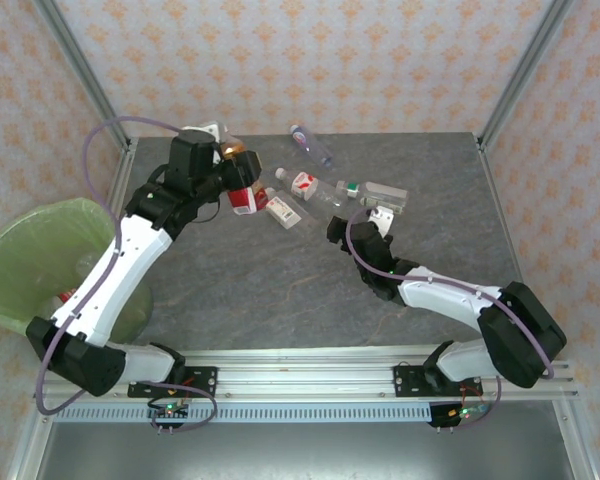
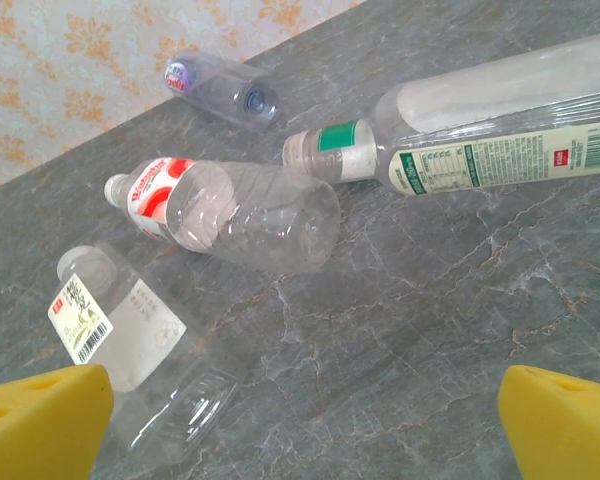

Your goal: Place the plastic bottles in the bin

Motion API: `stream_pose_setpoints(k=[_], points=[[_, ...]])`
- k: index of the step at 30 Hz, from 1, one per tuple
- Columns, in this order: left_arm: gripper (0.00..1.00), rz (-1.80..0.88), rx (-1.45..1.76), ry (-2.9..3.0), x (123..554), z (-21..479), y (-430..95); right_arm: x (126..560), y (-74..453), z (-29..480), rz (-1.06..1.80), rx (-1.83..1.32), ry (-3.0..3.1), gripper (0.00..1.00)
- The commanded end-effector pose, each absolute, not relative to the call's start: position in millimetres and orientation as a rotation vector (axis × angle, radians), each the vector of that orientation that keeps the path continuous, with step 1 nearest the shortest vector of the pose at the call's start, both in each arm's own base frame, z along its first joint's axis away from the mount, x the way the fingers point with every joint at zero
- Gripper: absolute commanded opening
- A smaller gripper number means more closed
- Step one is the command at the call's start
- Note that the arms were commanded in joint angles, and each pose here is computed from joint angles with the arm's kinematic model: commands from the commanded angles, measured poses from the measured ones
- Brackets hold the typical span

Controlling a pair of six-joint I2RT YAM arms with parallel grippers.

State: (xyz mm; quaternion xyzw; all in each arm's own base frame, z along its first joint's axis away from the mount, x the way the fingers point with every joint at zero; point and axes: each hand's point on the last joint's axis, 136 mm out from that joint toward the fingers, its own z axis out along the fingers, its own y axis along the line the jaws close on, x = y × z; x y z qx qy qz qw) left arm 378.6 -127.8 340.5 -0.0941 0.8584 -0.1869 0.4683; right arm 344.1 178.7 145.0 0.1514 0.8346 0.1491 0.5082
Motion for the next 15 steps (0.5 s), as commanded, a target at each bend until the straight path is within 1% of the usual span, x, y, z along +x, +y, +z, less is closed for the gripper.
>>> stream_pose_setpoints(k=[1,4,9,15], points=[[0.69,-0.344,-0.273,2.032,366,369,-99,347,169,148,0.336,0.422,1.97,0.99],[0.69,-0.277,-0.296,1.988,357,383,-83,347,168,146,0.317,0.427,1.985,0.99],[0.69,-0.092,-0.376,1.908,338,400,-44,350,171,150,0.333,0.442,1.98,0.99],[0.7,0.023,-0.436,1.803,312,422,-13,353,174,159,0.363,0.441,1.943,0.99]])
